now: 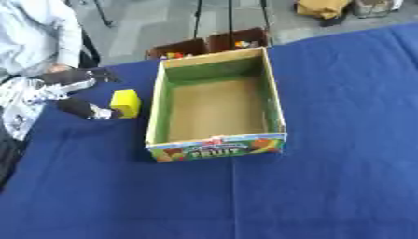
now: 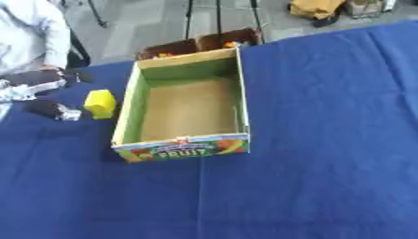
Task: Pick up objects on the table and place them in the box.
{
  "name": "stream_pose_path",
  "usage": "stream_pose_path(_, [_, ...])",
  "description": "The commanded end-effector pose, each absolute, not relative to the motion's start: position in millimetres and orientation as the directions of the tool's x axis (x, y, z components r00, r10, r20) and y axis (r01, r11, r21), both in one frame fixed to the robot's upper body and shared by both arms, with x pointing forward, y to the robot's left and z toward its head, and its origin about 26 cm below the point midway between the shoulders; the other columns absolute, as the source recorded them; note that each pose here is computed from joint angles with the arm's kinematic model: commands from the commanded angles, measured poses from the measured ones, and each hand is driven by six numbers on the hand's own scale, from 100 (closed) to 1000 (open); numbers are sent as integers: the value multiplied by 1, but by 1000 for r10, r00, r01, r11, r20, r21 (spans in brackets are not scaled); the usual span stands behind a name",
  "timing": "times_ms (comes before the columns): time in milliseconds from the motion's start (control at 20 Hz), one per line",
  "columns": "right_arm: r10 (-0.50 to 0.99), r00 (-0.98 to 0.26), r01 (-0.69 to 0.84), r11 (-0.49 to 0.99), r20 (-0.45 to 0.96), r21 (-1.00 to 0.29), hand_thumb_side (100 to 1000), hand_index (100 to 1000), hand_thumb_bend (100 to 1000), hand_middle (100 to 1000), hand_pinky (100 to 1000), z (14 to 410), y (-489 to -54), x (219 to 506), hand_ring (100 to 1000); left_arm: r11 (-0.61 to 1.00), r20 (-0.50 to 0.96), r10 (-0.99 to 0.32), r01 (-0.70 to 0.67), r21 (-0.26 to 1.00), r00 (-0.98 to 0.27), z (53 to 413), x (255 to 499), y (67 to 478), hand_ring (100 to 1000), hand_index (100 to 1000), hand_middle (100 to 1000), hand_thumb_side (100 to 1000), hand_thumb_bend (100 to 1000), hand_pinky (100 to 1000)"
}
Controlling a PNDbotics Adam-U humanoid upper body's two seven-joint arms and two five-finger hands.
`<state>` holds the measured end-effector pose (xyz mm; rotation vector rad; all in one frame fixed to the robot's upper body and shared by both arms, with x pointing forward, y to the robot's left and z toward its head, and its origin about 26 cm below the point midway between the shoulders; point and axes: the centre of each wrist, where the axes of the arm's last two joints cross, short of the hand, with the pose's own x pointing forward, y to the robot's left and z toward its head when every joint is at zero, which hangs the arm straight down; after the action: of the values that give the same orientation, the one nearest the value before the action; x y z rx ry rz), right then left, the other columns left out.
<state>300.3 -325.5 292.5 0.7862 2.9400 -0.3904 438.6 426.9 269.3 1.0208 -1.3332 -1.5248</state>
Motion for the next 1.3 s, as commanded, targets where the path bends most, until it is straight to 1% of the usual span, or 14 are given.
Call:
stream_pose_path(50, [477, -860, 509, 829, -179, -233, 761, 793, 443, 580, 674, 304, -326, 295, 783, -93, -82, -957, 29, 995, -277, 291, 432, 438, 994, 1000, 1000, 749, 478, 850])
stream_pose_path(300, [477, -860, 510, 826, -184, -242, 752, 791, 444, 576, 675, 305, -327, 294, 785, -98, -84, -964, 42, 994, -253, 293, 429, 446, 999, 1000, 1000, 689, 465, 850])
stream_pose_path(650, [476, -858, 513, 822, -193, -248, 753, 789, 443, 571, 676, 308, -328, 294, 787, -82, -63, -973, 78, 994, -224, 290, 427, 453, 998, 1000, 1000, 663, 436, 851])
stream_pose_path(900, [476, -857, 513, 822, -196, -248, 754, 789, 442, 570, 676, 309, -329, 293, 787, -73, -54, -975, 81, 994, -216, 291, 426, 455, 998, 1000, 1000, 662, 434, 851])
stream_pose_path(950, [476, -857, 513, 821, -196, -249, 755, 788, 441, 566, 677, 309, -329, 293, 790, -69, -51, -976, 79, 995, -213, 291, 426, 456, 993, 1000, 1000, 666, 390, 847])
stream_pose_path(1300, [476, -856, 515, 819, -200, -253, 757, 788, 440, 563, 679, 311, -330, 293, 792, -39, -26, -980, 59, 998, -200, 295, 425, 460, 985, 1000, 993, 656, 312, 842])
